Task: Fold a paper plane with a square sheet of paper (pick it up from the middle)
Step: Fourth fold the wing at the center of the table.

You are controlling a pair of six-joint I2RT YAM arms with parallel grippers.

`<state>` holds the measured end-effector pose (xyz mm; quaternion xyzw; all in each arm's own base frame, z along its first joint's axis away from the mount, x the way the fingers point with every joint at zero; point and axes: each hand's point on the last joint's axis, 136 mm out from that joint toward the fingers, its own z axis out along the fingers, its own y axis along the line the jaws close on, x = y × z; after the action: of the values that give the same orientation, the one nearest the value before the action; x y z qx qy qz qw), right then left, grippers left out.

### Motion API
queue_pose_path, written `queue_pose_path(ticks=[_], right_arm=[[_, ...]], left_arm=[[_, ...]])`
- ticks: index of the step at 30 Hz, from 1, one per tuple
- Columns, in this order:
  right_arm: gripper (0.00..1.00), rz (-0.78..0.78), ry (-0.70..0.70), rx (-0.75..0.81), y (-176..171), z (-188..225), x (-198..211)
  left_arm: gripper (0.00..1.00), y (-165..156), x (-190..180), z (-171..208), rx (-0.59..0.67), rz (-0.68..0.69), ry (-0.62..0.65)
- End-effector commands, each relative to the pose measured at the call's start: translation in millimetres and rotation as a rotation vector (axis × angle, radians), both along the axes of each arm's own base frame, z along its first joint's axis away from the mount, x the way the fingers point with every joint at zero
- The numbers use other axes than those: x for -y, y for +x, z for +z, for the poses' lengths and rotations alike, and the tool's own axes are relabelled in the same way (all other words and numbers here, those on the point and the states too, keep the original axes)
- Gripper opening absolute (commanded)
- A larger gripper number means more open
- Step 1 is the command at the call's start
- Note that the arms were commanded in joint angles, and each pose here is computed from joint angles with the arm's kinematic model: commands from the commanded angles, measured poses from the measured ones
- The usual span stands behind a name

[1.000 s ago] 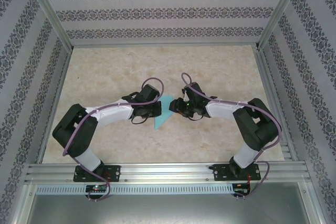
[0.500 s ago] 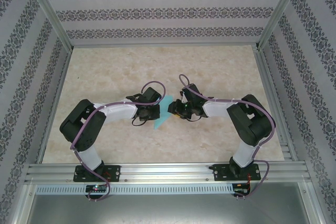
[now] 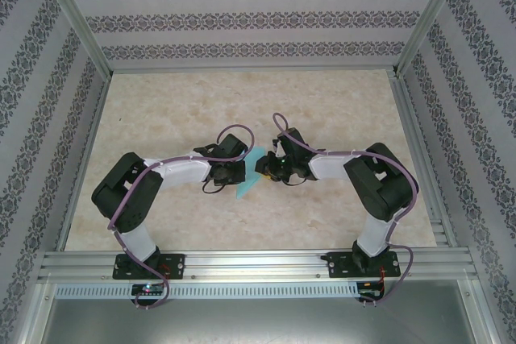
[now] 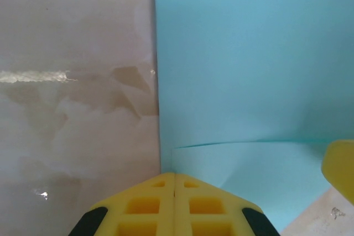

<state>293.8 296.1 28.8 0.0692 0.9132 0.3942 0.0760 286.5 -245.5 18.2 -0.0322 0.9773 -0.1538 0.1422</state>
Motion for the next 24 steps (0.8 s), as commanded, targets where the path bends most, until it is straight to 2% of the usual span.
queue_pose_path(ticks=[1, 4, 8, 12, 17, 21, 24], right_arm=[[0.18, 0.011, 0.054, 0.003, 3, 5, -13], [0.06, -0.010, 0.049, -0.014, 3, 6, -10], [0.02, -0.044, 0.003, 0.047, 8, 26, 1], [0.00, -0.081, -0.051, 0.130, 11, 60, 18], [0.00, -0.145, -0.091, 0.215, 12, 100, 38], [0.01, -0.217, -0.093, 0.253, 13, 122, 49], [0.01, -0.285, -0.091, 0.250, 16, 126, 55]], left_arm=[[0.03, 1, -3, 4, 0.008, -0.001, 0.024], [0.03, 2, -4, 13, 0.024, -0.013, 0.027], [0.05, 6, -5, 40, 0.083, -0.031, 0.015], [0.13, 10, -8, 76, 0.177, -0.051, -0.004], [0.31, 11, -9, 119, 0.307, -0.087, -0.058], [0.60, 9, -3, 147, 0.439, -0.157, -0.133], [0.74, 5, 3, 159, 0.514, -0.226, -0.175]])
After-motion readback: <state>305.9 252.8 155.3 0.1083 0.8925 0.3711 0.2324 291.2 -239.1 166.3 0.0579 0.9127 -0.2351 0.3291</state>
